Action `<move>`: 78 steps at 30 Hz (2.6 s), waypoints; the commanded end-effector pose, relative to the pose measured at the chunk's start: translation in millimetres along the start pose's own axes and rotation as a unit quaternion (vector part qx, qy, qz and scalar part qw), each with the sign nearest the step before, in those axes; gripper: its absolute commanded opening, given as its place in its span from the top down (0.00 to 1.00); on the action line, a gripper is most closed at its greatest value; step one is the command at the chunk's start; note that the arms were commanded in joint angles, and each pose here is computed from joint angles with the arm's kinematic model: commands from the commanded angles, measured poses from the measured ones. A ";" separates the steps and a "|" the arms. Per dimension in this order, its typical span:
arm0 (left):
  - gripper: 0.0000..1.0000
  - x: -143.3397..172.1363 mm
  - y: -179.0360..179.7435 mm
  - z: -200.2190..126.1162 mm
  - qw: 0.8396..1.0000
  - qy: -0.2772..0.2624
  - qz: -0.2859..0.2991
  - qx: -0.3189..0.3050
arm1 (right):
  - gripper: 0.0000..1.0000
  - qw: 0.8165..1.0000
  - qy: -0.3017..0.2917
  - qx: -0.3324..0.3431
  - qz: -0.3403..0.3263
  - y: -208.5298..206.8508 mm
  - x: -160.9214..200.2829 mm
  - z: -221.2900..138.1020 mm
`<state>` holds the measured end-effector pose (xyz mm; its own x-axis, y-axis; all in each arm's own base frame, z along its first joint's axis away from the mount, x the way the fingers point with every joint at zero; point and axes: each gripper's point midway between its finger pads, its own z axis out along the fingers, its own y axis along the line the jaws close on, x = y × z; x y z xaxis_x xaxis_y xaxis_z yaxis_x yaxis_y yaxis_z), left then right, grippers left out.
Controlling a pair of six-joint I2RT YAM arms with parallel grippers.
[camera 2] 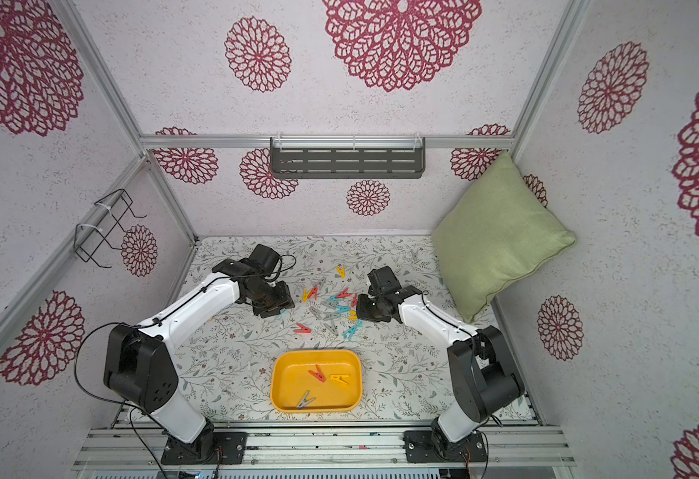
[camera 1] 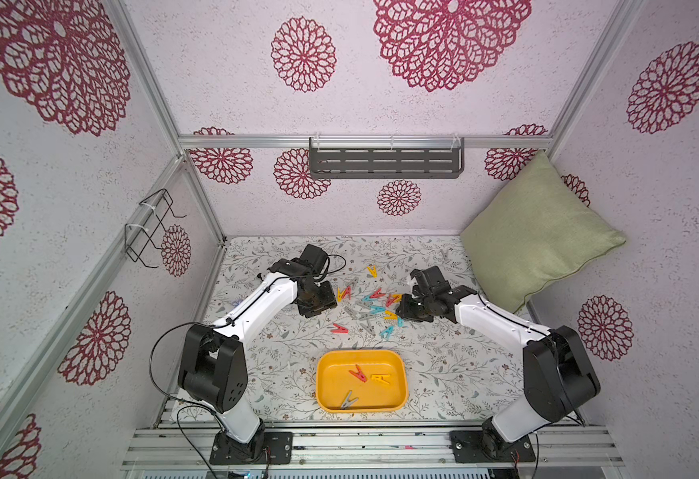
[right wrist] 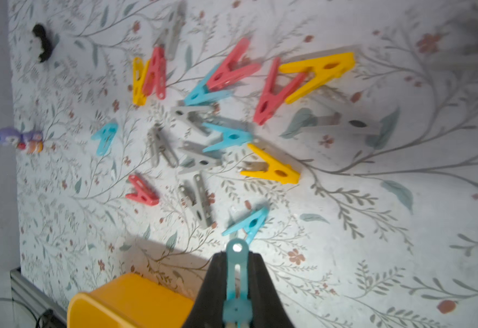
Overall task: Put the clothespins into the storage box
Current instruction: Pick up the clothespin from the center of the board, then place the clothespin in the storage box, then pick up the clothespin from the center of the board.
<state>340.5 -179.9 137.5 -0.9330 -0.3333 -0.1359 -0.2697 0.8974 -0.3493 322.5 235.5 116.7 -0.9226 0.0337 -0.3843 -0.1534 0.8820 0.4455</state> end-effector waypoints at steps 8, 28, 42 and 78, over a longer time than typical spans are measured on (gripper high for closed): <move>0.48 -13.8 23.5 -7.8 0.998 -0.030 -0.048 0.004 | 0.86 0.968 0.076 -0.129 -0.200 98.7 93.5 -32.2; 0.47 -29.4 69.6 16.3 0.997 -0.012 -0.019 -0.070 | 0.45 0.959 0.063 -0.090 -0.262 106.7 116.1 -35.0; 0.49 -38.7 81.9 64.0 0.988 0.050 0.078 -0.123 | 0.44 0.975 -0.019 -0.081 -0.206 100.3 40.1 -51.4; 0.95 -44.4 67.3 107.0 0.979 0.103 0.133 -0.111 | 0.47 0.985 -0.032 -0.082 -0.148 76.1 10.7 -44.3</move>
<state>393.3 -129.7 10.2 -0.9989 -0.0451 0.0128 -0.0461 0.9948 -0.0912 278.4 283.6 170.2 -0.8140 -0.2212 -0.5370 -0.4832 0.7710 0.4148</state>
